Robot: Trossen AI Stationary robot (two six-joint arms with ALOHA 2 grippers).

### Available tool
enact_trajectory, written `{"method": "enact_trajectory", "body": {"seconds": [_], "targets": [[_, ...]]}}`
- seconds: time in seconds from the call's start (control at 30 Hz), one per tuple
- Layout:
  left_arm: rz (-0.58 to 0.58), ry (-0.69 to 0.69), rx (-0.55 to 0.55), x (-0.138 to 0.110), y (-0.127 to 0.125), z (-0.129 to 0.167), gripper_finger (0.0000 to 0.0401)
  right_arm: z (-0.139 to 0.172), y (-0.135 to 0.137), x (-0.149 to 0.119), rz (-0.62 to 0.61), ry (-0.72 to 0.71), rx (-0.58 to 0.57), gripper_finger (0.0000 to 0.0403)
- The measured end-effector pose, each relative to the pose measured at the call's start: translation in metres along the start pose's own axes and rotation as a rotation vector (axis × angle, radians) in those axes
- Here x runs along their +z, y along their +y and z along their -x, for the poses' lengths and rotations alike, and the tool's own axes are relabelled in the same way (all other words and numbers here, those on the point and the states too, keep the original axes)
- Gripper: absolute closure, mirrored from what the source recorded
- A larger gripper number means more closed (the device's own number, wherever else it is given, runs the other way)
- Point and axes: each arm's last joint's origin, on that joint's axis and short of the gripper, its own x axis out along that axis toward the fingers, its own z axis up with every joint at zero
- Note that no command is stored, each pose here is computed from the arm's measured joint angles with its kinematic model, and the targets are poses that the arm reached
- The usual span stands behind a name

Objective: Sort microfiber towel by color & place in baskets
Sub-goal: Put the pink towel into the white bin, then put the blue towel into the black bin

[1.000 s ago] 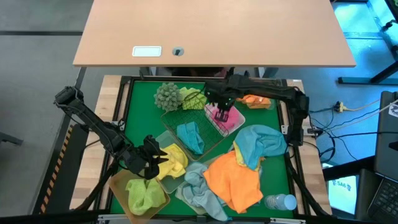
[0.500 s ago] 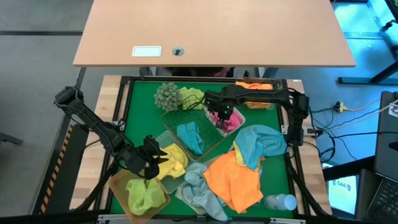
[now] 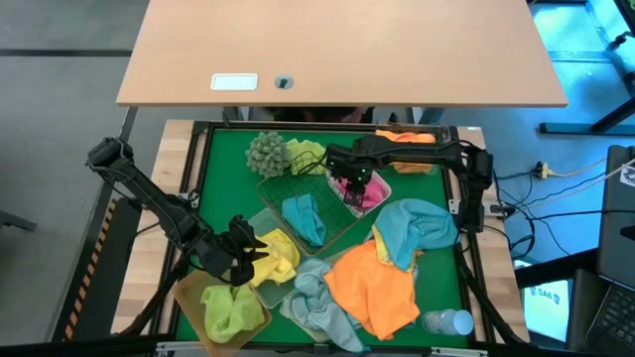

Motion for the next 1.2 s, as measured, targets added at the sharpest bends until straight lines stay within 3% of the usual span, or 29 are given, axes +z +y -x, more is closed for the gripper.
{"method": "enact_trajectory", "body": {"seconds": [0.27,0.5,0.63,0.73,0.9,1.03,1.2], "targets": [[0.0,0.0,0.0,0.0,0.0,0.0,0.0289,0.029,-0.001,0.0,0.001,0.044,-0.028,0.0152],[0.0,0.0,0.0,0.0,0.0,0.0,0.0289,0.078,-0.002,0.004,-0.017,-0.005,-0.027,0.0137],[0.001,0.0,0.0,0.0,0.0,0.0,0.0289,0.097,0.005,-0.004,-0.091,0.049,0.005,0.0138],[0.001,-0.001,0.0,0.0,0.0,0.0,0.0289,0.103,0.021,-0.007,-0.08,0.042,0.035,0.0137],[0.002,-0.001,-0.001,0.0,0.0,0.0,0.0289,0.111,0.062,-0.019,0.05,0.032,0.065,0.0137],[0.005,-0.003,-0.004,0.0,0.0,0.0,0.0289,0.114,0.088,-0.037,0.129,0.035,0.024,0.0137],[0.008,-0.006,-0.007,0.001,-0.001,0.0,0.0289,0.105,0.102,-0.067,0.129,0.091,-0.024,0.0137]]}}
